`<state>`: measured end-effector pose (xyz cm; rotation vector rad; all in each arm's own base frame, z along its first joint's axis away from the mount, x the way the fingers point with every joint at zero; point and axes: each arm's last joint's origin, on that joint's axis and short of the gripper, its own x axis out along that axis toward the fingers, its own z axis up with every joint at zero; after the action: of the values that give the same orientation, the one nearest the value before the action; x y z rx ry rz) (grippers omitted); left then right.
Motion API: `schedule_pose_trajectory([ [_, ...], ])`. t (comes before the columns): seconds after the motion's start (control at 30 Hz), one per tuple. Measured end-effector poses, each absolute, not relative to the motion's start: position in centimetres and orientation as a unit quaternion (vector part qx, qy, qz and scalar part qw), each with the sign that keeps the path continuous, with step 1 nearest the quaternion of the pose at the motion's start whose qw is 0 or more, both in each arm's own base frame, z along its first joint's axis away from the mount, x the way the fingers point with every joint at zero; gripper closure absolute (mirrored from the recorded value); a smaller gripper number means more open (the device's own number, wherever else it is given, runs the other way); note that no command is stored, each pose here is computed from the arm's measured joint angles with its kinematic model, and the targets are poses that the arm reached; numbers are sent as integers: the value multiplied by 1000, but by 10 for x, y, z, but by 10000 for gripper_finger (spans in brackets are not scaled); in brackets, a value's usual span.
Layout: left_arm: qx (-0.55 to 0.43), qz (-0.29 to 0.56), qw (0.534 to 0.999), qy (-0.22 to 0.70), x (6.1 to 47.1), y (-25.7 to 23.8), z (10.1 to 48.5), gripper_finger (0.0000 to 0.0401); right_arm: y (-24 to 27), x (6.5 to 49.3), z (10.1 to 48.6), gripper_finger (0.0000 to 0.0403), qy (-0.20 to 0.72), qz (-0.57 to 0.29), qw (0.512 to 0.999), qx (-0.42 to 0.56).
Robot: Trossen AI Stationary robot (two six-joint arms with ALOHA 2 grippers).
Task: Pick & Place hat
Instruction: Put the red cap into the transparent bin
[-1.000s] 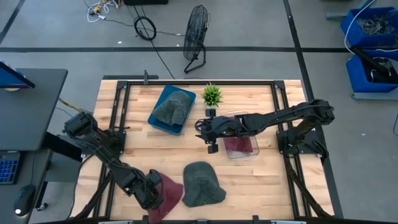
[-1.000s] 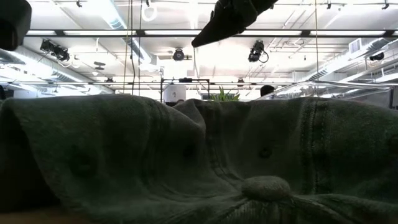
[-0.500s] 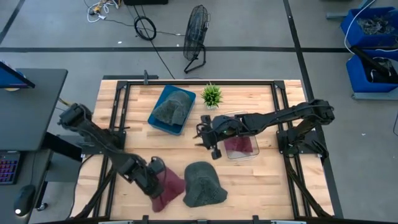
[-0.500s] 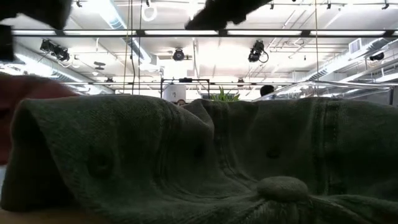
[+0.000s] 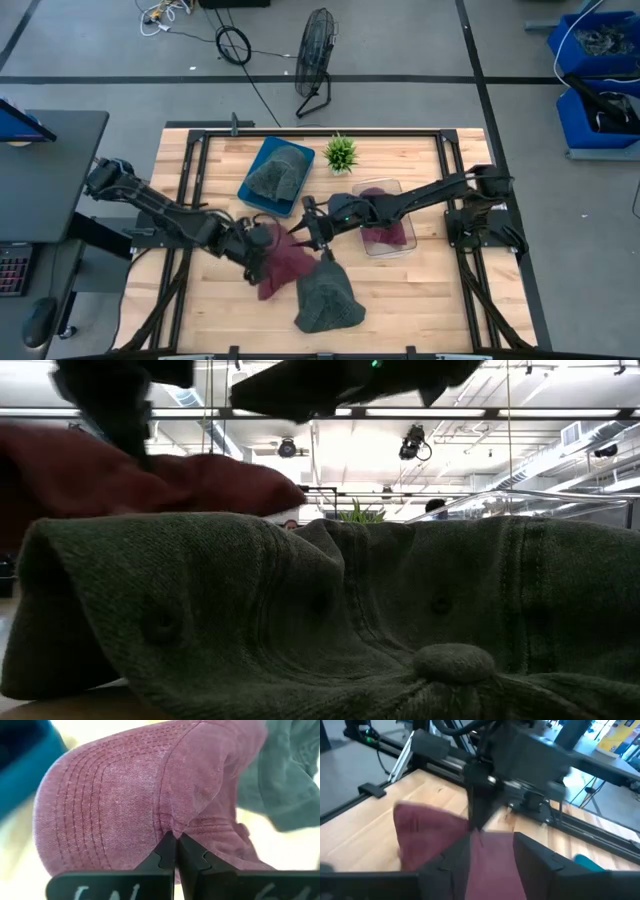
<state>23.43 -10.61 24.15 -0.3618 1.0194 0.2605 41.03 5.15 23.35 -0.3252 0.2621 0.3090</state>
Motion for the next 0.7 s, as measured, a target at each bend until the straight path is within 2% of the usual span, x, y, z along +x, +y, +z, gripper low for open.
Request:
schedule_pose_trajectory([
  [0.2, -115, 102, 876, 458, 249, -87, 245, 395, 52, 427, 207, 219, 142, 126, 973, -134],
  [0.4, -55, 77, 900, 426, 261, -73, 250, 394, 51, 439, 195, 214, 181, 92, 966, -160],
  [0.53, -43, 84, 899, 428, 263, -66, 249, 394, 48, 440, 196, 226, 237, 54, 951, -191],
  [0.7, -43, 90, 897, 430, 264, -63, 249, 394, 47, 438, 195, 263, 276, 34, 940, -197],
])
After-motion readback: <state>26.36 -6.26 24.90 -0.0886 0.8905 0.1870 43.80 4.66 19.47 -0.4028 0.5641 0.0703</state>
